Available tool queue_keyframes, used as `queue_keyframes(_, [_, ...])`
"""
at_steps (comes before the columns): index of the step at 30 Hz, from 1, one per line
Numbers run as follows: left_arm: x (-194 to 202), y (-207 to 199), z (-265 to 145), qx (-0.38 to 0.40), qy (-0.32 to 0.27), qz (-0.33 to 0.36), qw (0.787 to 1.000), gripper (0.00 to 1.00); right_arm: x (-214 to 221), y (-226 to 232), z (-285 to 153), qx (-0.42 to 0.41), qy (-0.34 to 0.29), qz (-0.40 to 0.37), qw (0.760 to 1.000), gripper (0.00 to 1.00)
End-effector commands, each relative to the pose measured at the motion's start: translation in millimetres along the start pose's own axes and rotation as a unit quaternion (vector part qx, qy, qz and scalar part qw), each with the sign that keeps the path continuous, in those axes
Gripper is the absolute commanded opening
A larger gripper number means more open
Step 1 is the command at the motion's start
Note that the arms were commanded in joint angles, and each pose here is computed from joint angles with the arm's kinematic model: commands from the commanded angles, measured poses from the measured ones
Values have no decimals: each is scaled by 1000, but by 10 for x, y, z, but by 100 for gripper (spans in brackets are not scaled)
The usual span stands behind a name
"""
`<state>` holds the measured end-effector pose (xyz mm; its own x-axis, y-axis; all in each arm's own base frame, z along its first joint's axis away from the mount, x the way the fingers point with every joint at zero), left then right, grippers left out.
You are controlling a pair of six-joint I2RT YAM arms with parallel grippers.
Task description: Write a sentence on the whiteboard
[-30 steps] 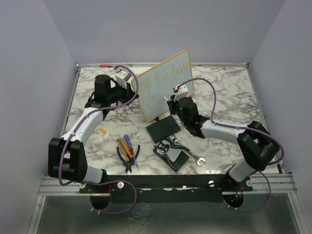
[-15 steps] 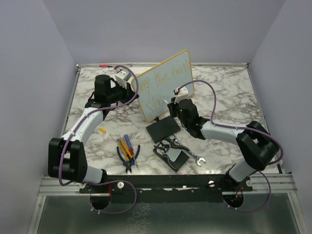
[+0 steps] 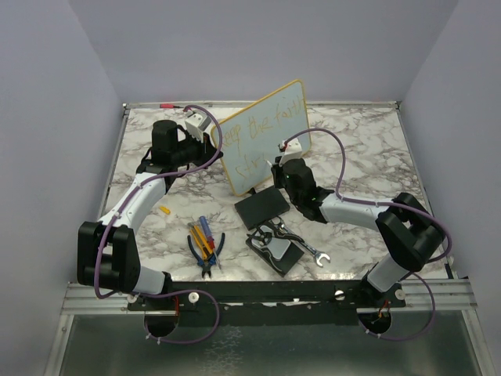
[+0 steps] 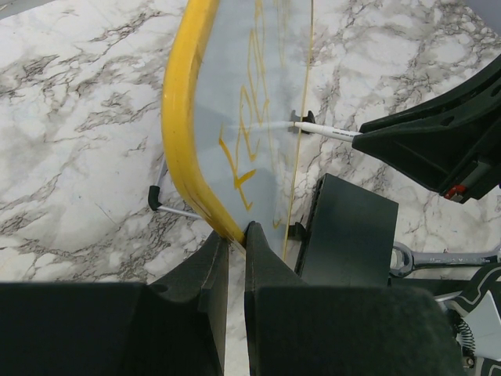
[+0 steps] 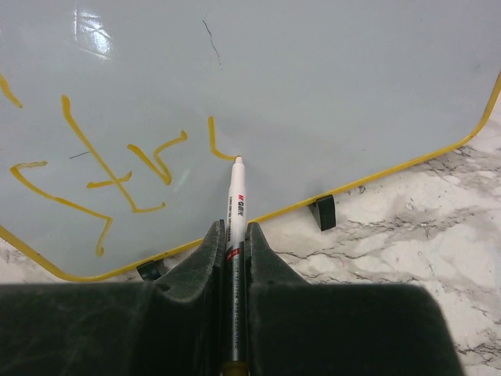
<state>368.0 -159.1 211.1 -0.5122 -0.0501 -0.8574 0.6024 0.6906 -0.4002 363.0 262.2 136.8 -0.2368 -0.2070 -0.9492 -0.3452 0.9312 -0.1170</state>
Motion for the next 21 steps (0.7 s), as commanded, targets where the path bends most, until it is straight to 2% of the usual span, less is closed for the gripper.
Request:
queue_keyframes(1, [476,-29,31,10,78,-31,996,0,-145,-9,78,5,-18,2,1000,1])
queue_keyframes(9, [477,-28,34,10,78,-31,996,0,-378,5,41,-7,-51,-1,999,1])
queue_keyframes(21, [469,-36,27,11,77,-30,997,0,-490,72,-23,-37,-70,-3,997,1])
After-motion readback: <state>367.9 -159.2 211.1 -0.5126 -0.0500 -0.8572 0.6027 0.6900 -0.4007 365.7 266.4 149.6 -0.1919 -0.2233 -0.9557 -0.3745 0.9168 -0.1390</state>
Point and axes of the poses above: each gripper's point midway between its finger pads, its own z axis out along the fingers, its own y axis along the line the jaws close on, x = y × z, the point moved 2 cm from there along -z, back along the fingers, and after that the axes turned 11 degrees about -z, right-handed, at the moved point
